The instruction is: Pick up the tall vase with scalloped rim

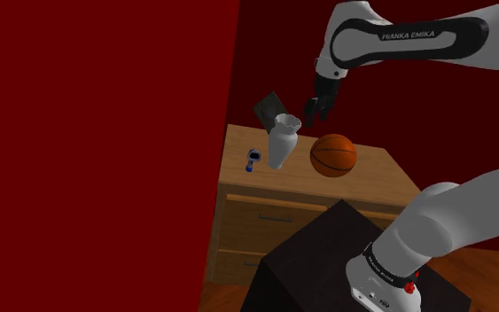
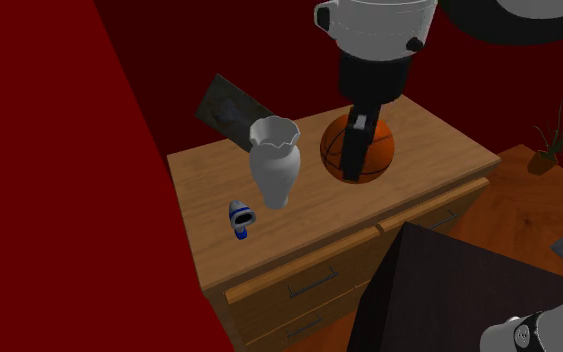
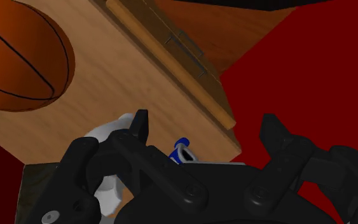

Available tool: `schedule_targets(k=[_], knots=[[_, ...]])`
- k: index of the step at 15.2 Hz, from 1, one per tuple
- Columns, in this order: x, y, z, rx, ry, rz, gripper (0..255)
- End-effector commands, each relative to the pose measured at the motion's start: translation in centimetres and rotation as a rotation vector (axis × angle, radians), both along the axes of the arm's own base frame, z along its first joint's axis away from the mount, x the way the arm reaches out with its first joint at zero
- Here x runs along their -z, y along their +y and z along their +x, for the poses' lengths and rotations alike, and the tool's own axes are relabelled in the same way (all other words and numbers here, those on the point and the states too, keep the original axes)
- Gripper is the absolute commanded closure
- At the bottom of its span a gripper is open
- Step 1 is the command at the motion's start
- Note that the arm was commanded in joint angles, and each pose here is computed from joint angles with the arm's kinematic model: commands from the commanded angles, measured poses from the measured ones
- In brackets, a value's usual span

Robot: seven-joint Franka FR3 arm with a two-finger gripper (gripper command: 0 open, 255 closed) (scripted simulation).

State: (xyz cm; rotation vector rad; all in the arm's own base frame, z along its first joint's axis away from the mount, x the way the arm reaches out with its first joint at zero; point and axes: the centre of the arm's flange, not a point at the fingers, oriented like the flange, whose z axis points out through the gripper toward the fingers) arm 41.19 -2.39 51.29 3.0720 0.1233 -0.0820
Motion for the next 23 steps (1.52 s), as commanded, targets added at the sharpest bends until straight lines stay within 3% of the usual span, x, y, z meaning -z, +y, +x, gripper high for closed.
schedule_targets(k=[1,20,23], knots=[[1.4,-0.8,2.1,0.000,-0.001,-0.022,0],[13.7,-8.9,21.3,0.009,0.004,-0.227,0],[15.1,-9.2,21.9,0.010,0.004,-0.233,0]])
